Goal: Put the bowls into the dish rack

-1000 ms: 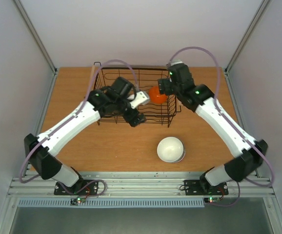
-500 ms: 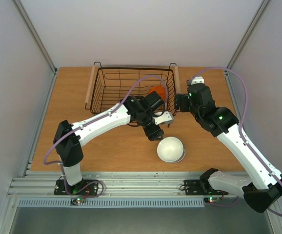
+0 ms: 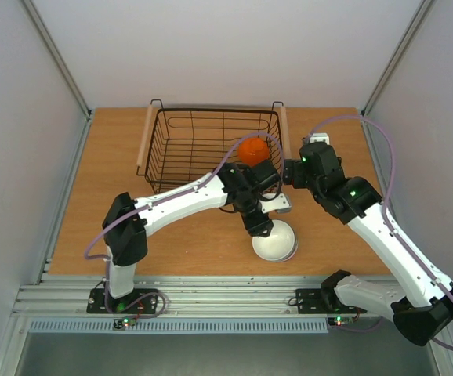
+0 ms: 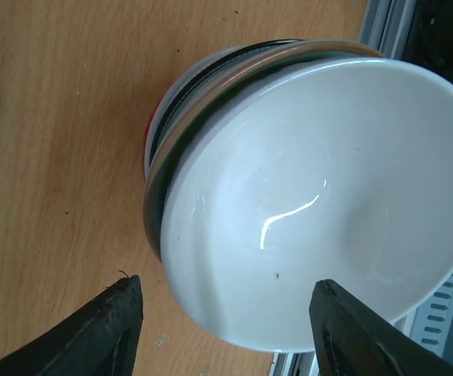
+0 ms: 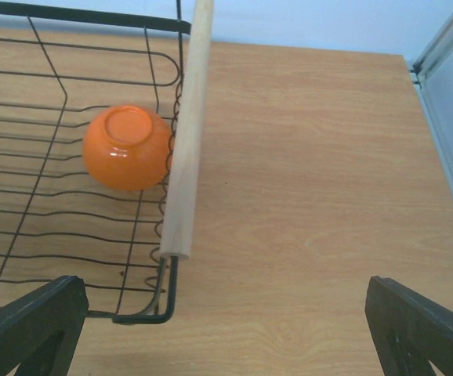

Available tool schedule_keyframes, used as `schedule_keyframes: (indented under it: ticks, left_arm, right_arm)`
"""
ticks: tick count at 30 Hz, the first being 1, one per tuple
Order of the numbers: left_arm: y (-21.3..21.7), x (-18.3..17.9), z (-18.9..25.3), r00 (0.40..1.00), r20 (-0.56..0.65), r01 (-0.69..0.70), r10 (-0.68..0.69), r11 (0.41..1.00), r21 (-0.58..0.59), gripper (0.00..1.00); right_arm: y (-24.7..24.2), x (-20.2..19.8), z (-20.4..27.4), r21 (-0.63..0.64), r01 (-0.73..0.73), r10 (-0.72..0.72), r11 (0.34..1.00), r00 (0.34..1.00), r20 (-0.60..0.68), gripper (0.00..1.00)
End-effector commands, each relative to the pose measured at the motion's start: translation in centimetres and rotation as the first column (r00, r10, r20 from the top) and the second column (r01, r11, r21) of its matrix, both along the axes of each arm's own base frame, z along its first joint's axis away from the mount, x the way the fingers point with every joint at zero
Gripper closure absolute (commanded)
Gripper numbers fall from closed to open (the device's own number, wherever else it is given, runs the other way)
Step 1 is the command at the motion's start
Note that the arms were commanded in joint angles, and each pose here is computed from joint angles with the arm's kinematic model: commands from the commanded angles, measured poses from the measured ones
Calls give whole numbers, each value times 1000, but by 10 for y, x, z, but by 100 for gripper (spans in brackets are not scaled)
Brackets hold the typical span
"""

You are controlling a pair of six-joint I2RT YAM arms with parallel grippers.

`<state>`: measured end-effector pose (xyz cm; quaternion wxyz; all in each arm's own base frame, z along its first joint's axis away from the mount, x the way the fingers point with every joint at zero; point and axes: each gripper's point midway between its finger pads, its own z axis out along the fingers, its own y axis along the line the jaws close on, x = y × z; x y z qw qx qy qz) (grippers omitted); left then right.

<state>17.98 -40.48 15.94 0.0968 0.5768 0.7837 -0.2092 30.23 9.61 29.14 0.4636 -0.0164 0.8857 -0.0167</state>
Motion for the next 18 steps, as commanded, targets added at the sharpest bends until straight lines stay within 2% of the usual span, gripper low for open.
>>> schedule_keyframes:
  ticks: [1,6,14,18]
  left_arm:
    - [-9,-3,-10,1000,-9,17,-17,1000,21,42]
    - [-9,0,-16,1000,2,12,-12,999,36,43]
    - [-9,-1,-19,1000,-6,16,-16,999,45,66]
    - [-9,-2,-23,1000,-14,20,-19,998,53,70]
  right_arm:
    - [-5,-7,4,21,14,-15,1000,1000,18,2]
    - [-8,-14,3,27,12,-12,1000,1000,12,2]
    - [-24,-29,21,68,53,-59,996,994,89,2]
    - [-36,-44,43,136,57,-83,989,978,192,2]
